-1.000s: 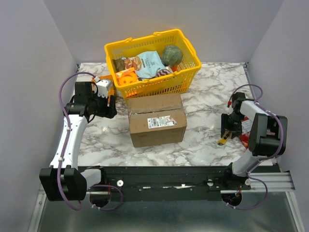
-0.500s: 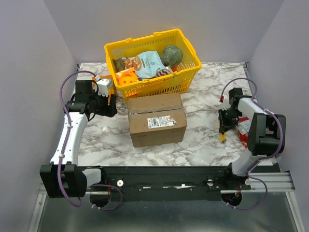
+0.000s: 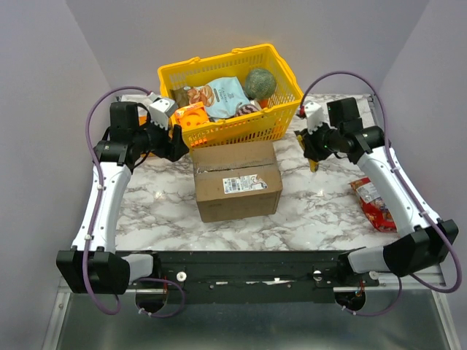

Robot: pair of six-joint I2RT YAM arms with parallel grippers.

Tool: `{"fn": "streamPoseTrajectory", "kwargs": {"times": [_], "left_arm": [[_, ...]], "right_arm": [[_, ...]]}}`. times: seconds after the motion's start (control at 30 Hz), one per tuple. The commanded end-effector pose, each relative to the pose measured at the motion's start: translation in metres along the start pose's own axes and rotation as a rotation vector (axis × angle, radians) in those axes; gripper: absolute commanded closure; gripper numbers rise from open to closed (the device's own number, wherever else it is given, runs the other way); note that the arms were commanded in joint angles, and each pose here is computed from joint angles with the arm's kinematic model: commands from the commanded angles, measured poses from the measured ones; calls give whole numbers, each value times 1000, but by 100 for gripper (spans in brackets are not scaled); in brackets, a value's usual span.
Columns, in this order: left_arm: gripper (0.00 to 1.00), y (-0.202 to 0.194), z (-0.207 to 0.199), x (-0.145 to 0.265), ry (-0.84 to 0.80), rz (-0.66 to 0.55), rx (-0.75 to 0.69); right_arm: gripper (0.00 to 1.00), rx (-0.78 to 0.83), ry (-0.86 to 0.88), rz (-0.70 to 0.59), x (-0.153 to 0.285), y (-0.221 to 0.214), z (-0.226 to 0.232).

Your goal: Unpack the express box

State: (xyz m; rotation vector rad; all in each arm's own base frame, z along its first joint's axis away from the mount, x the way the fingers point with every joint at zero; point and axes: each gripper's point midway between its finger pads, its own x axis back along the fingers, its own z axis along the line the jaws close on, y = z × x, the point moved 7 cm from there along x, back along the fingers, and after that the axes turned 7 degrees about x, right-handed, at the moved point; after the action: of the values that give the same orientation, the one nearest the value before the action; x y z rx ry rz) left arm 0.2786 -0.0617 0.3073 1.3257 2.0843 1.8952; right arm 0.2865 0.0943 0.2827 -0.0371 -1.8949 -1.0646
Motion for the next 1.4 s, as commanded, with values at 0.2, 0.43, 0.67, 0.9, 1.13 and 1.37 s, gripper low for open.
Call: {"fn": "streamPoseTrajectory", "kwargs": {"times": [0.2,0.43,0.67,0.9,1.13,1.37], "left_arm": [[24,12,-7,-5,-41,-41,-68],[24,6,-15,-2,-45,-83,-36],[23,-6,-28,-7,-111,-58,-33],[20,5,-57,-21,-273,-6,-164],[21,2,-89,-45,-315,77,-354],[22,6,-104,-59,-328,106,-398]], "right_arm": [[91,735,296,-32,-3,53,77],[79,825,367,3,-29,49,107],[15,774,243,-55,-23,72,97],[7,454,297,-246,34,90,56],[19,114,522,-145,17,47,39],[24,-111,777,-124,-1,21,59]]}}
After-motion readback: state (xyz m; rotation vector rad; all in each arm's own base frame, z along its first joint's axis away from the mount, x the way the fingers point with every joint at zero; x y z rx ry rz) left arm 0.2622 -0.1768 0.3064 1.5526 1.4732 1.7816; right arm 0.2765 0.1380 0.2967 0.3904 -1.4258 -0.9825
